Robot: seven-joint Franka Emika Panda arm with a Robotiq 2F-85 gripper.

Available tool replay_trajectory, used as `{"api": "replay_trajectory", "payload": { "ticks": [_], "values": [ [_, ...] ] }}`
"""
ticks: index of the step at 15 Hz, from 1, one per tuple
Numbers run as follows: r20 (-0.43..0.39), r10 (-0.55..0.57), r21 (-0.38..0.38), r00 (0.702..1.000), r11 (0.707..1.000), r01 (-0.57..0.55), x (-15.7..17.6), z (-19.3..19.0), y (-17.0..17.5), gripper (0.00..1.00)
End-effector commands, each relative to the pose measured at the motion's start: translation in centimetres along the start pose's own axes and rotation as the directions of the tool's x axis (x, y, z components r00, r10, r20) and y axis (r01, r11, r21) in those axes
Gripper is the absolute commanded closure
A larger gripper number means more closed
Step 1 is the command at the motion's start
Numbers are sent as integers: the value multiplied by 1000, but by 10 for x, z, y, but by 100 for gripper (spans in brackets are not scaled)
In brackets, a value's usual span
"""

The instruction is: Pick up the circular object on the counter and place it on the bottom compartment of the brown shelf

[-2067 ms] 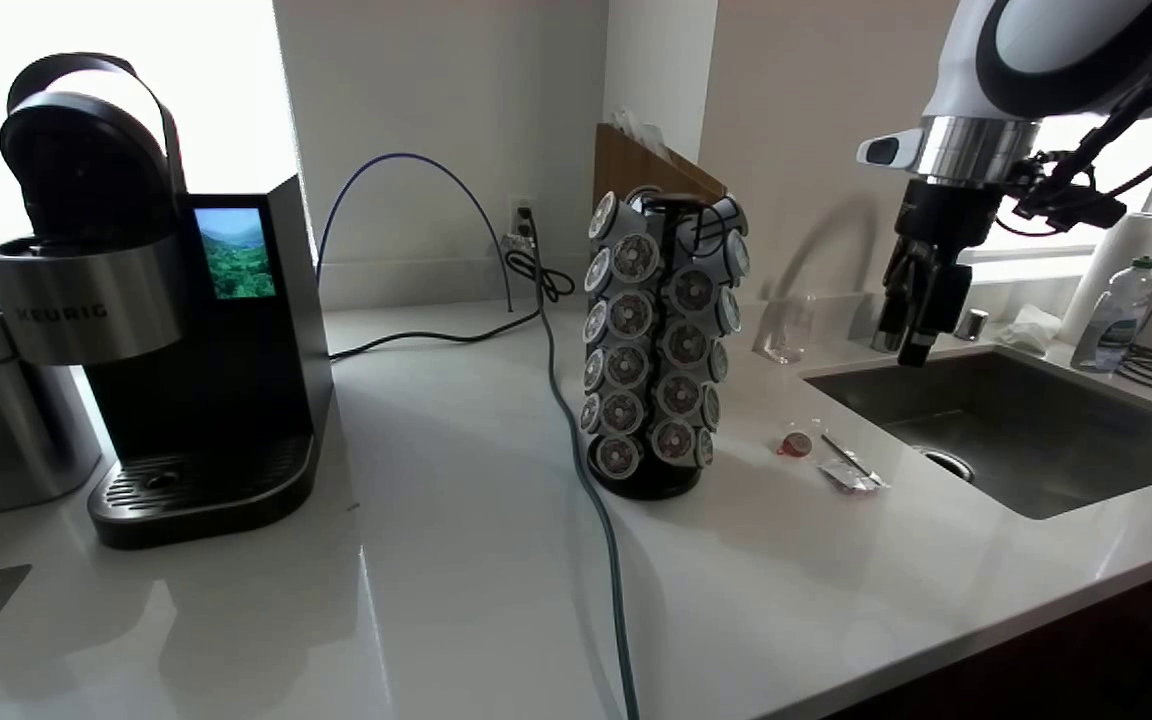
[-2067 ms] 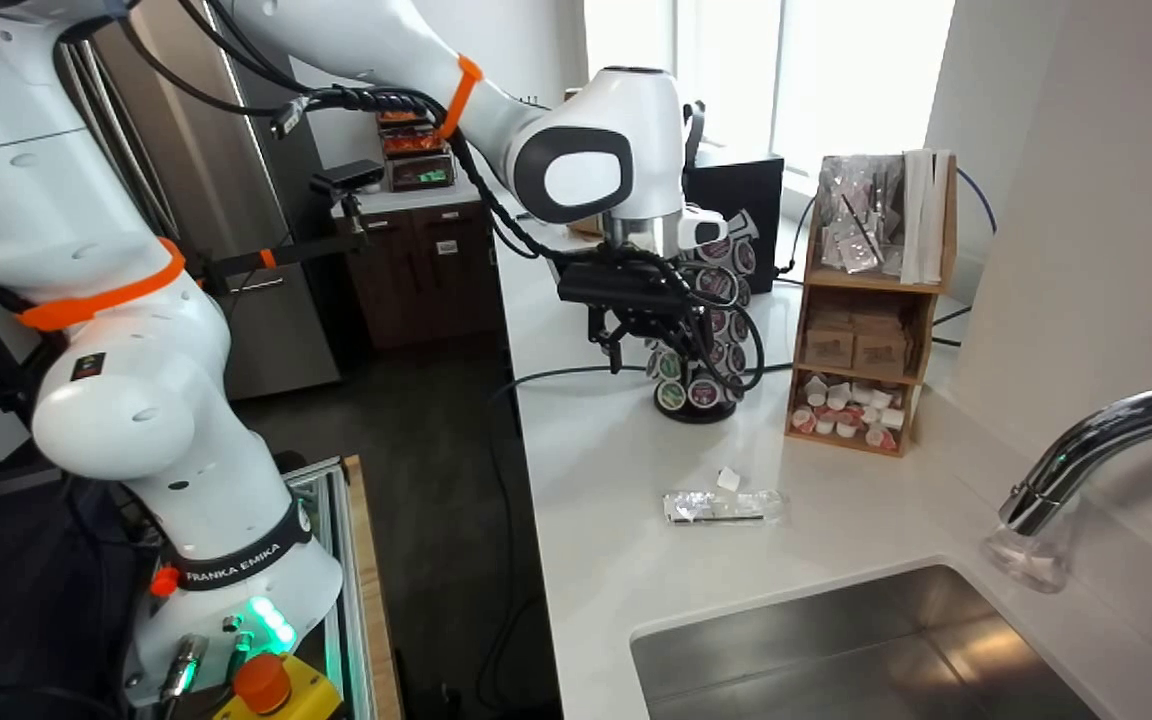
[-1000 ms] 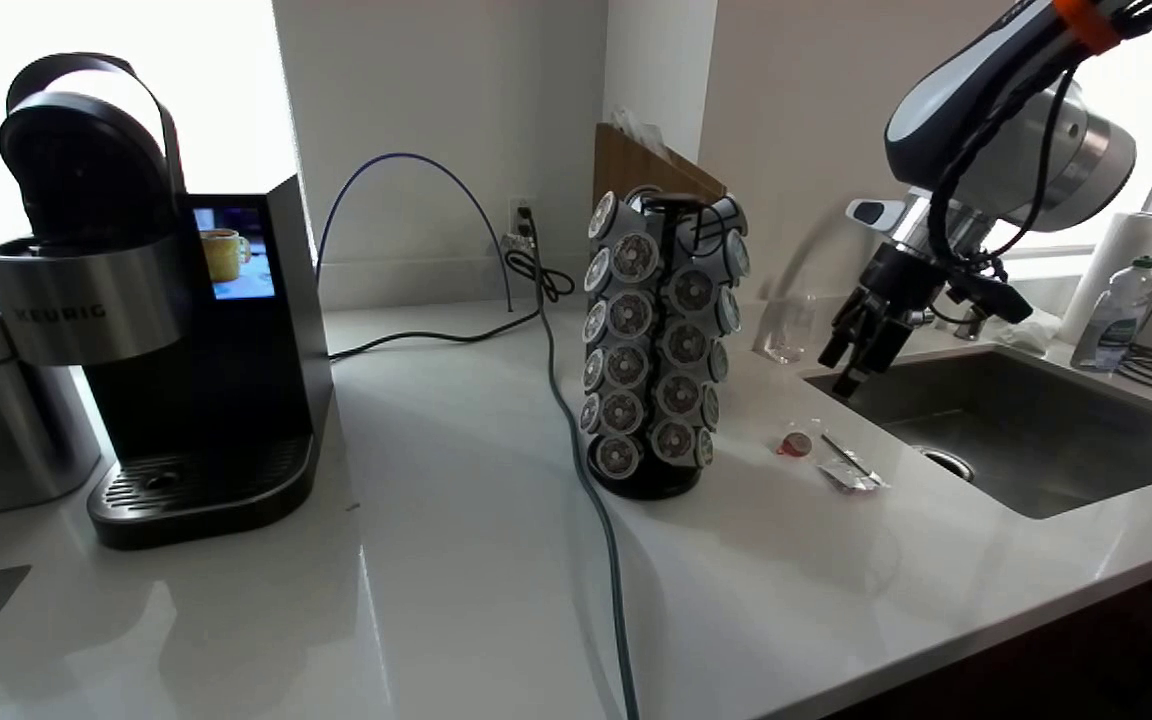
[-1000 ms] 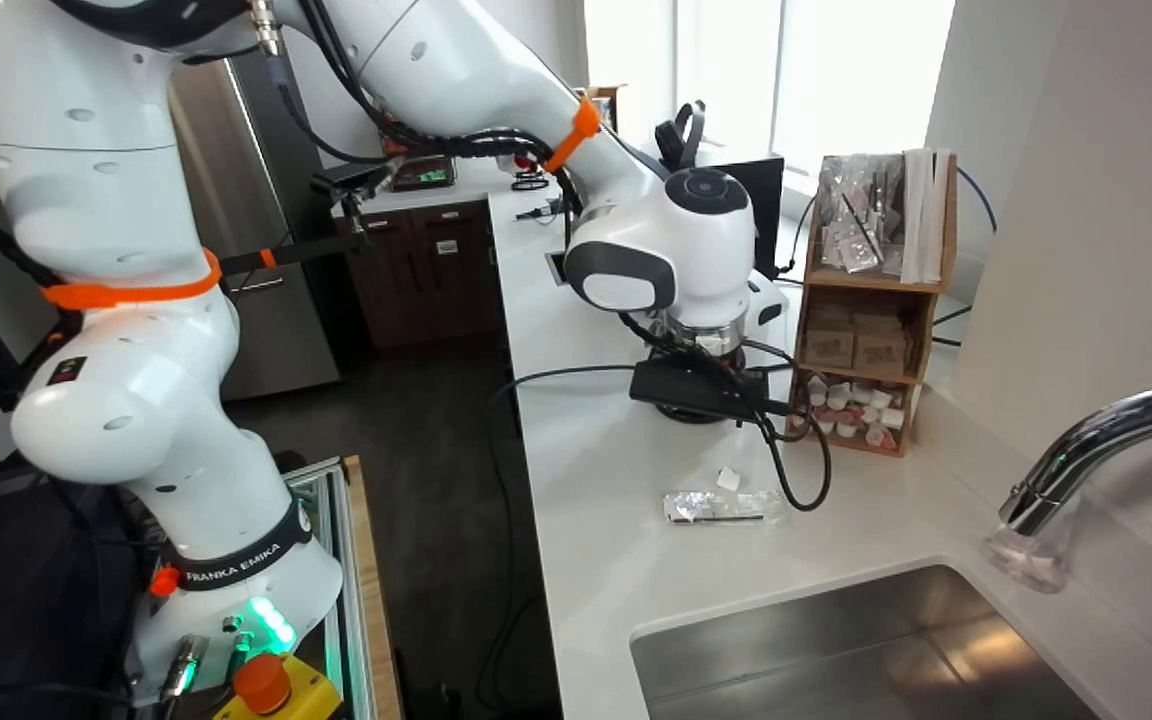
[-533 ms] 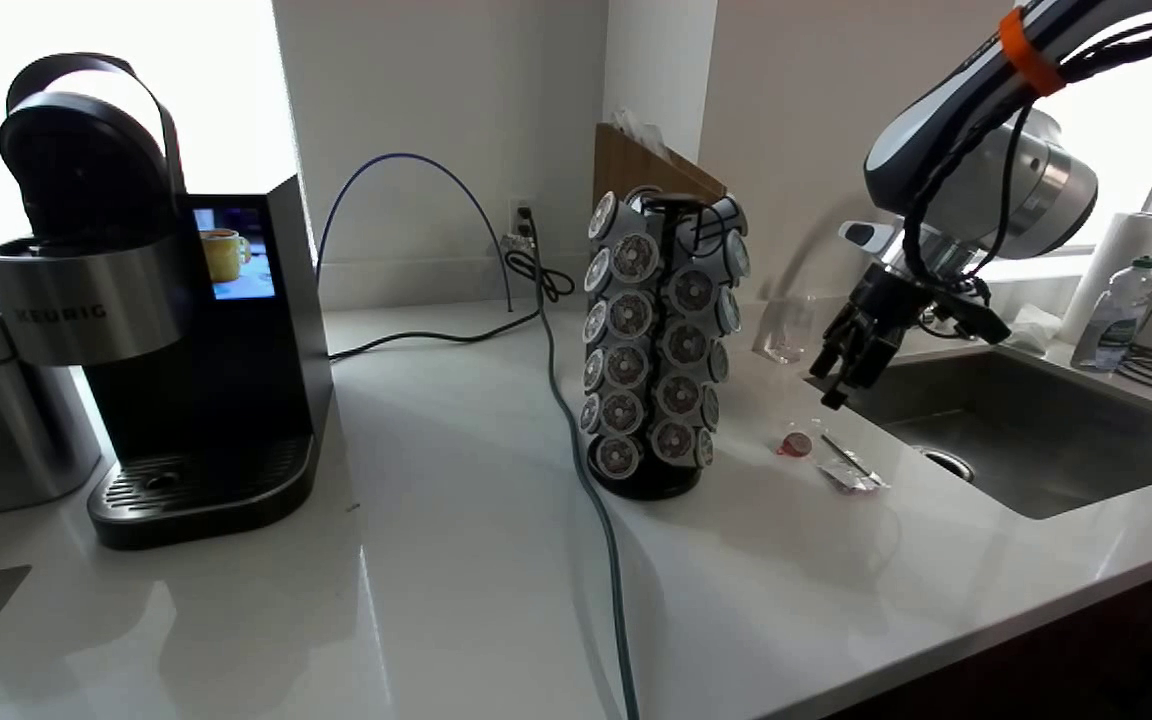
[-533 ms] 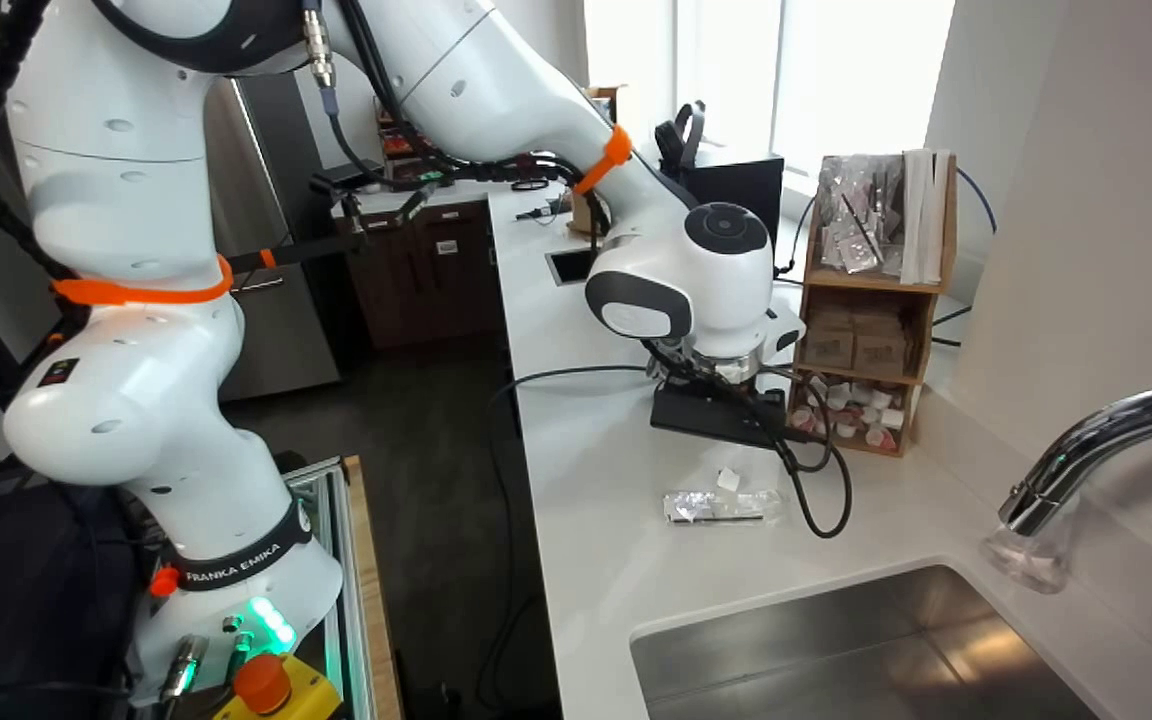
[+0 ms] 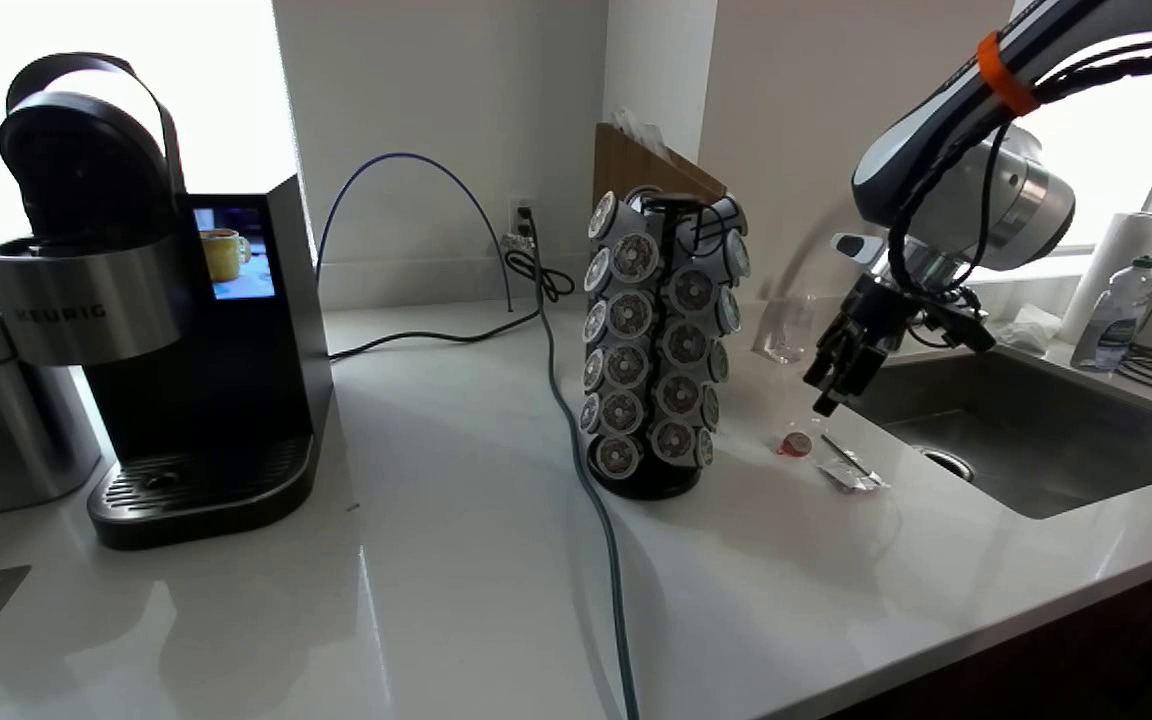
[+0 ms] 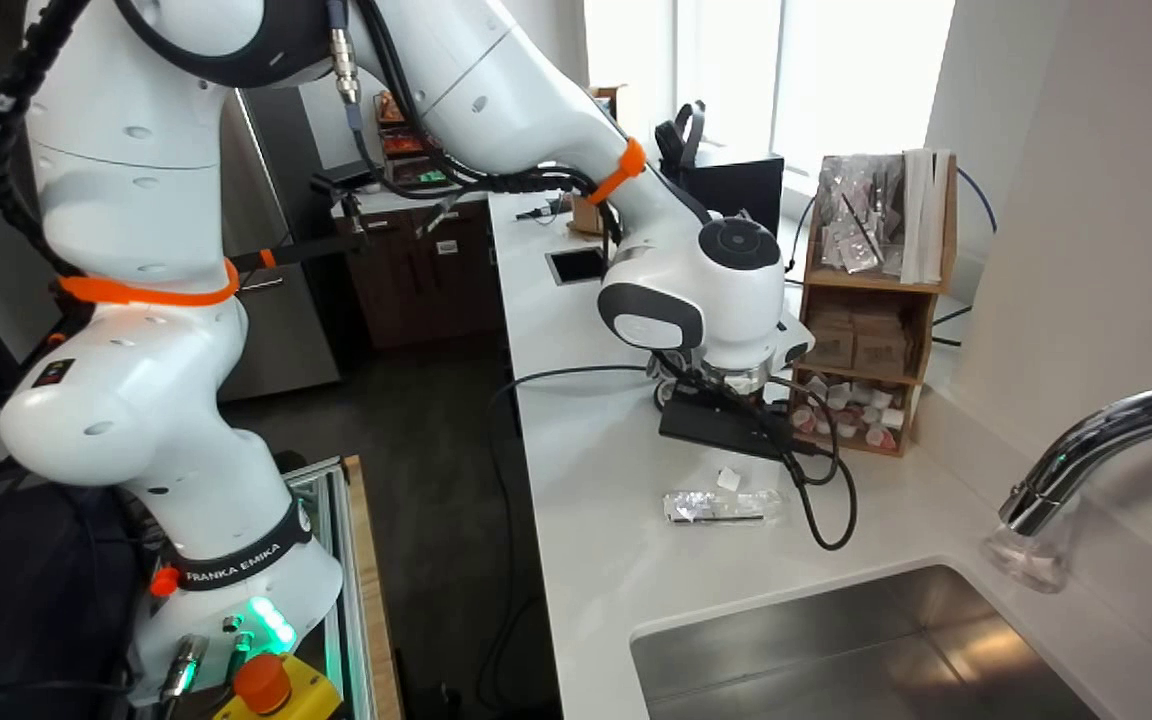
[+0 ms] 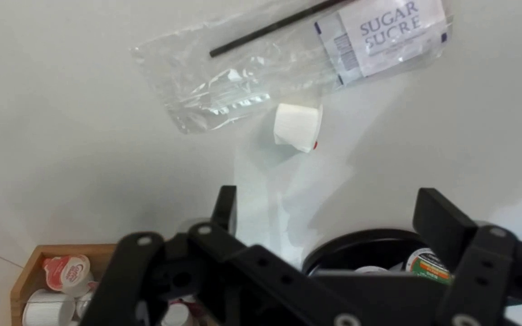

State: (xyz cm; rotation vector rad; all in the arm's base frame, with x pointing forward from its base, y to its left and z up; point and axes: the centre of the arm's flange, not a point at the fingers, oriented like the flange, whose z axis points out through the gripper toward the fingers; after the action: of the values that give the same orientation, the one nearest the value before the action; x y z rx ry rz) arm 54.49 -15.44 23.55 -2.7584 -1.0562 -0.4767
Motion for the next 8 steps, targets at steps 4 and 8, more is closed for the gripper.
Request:
{"api": "replay_trajectory", "payload": {
  "ticks": [4,8],
  "values": [
    [-3,74,29,997,997,-74,-8,45,27,0],
    [3,132,51,991,990,-132,-7,60,30,5]
  ]
}}
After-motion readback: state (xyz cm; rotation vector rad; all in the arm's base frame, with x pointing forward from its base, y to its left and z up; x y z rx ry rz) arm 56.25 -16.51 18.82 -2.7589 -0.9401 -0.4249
